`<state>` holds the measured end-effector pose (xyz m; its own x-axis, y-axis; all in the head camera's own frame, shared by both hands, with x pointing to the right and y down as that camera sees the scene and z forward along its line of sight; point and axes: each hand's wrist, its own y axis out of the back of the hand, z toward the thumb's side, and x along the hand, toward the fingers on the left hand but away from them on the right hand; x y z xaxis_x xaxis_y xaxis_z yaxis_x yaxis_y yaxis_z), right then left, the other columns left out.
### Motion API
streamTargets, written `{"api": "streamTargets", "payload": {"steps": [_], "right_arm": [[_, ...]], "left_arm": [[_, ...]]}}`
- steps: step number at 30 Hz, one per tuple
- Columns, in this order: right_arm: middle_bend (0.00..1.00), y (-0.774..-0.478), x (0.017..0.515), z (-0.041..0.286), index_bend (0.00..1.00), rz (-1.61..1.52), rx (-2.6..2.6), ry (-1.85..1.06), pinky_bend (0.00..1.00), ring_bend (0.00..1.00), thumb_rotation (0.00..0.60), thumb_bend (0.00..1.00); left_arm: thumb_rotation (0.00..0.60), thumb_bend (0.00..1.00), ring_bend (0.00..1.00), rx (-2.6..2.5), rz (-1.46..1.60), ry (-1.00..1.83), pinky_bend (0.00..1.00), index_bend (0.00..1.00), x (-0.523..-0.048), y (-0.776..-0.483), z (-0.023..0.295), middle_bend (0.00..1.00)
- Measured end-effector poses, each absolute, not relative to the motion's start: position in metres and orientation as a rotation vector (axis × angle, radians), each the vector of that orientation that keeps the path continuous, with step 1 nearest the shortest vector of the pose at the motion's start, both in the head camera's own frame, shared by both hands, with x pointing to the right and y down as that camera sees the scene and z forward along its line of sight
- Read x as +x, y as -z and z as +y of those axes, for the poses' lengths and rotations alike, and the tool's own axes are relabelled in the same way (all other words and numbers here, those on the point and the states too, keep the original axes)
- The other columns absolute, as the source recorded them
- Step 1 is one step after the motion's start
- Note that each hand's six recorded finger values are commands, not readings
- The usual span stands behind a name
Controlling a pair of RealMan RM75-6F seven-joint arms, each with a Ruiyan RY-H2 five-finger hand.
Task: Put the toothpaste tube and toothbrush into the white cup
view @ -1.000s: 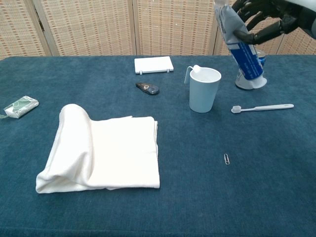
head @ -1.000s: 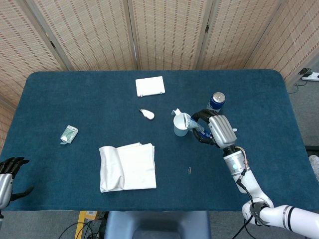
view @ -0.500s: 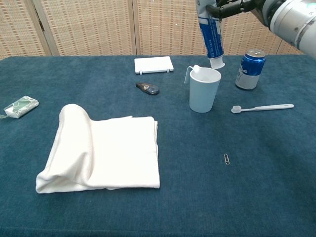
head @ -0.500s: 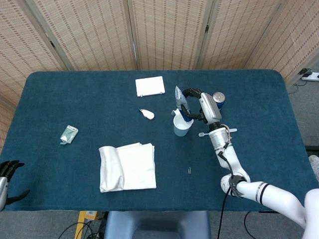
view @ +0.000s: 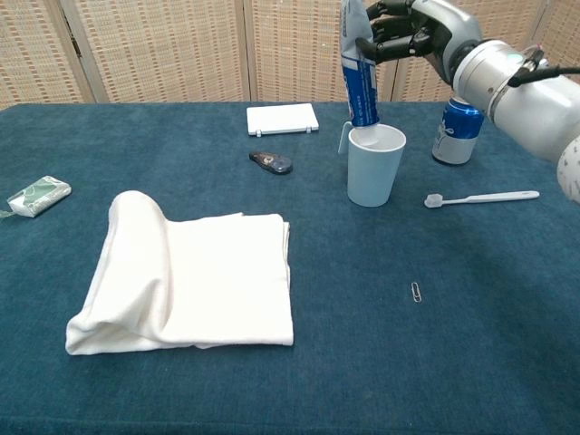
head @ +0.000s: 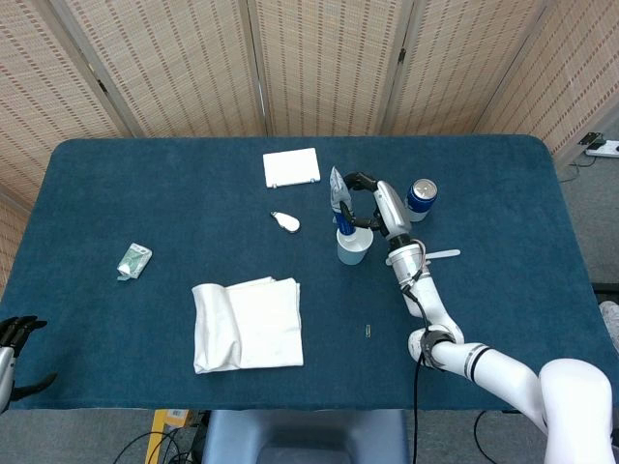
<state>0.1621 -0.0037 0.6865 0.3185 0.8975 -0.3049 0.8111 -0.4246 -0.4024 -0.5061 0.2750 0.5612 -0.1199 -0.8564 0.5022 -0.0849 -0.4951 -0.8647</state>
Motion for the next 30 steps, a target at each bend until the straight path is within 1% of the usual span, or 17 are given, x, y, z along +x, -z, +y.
{"api": "streamTargets", "payload": {"steps": [5, 7, 10, 25, 30], "right_arm": [[0.54, -0.698, 0.165, 0.005, 0.62, -1.591, -2.414, -0.709, 0.30, 0.31, 0.600, 0.35], [0.54, -0.702, 0.167, 0.007, 0.62, -1.601, -2.419, -0.698, 0.28, 0.31, 0.600, 0.31], [0.53, -0.707, 0.170, 0.011, 0.62, -1.615, -2.427, -0.673, 0.27, 0.31, 0.600, 0.28], [0.53, -0.737, 0.191, 0.033, 0.62, -1.632, -2.417, -0.692, 0.26, 0.31, 0.600, 0.28], [0.50, -0.744, 0.194, 0.037, 0.62, -1.633, -2.432, -0.705, 0.25, 0.29, 0.600, 0.21]], "left_arm": [[0.600, 0.19, 0.15, -1.570, 1.052, 1.680, 0.19, 0.26, -0.506, -0.563, 0.276, 0.22], [0.600, 0.19, 0.15, -1.571, 1.049, 1.681, 0.19, 0.26, -0.505, -0.563, 0.276, 0.22], [0.600, 0.19, 0.15, -1.577, 1.046, 1.681, 0.19, 0.26, -0.504, -0.564, 0.276, 0.22], [0.600, 0.19, 0.15, -1.596, 1.028, 1.692, 0.19, 0.26, -0.501, -0.569, 0.279, 0.22], [0.600, 0.19, 0.15, -1.597, 1.024, 1.696, 0.19, 0.26, -0.500, -0.570, 0.279, 0.22]]}}
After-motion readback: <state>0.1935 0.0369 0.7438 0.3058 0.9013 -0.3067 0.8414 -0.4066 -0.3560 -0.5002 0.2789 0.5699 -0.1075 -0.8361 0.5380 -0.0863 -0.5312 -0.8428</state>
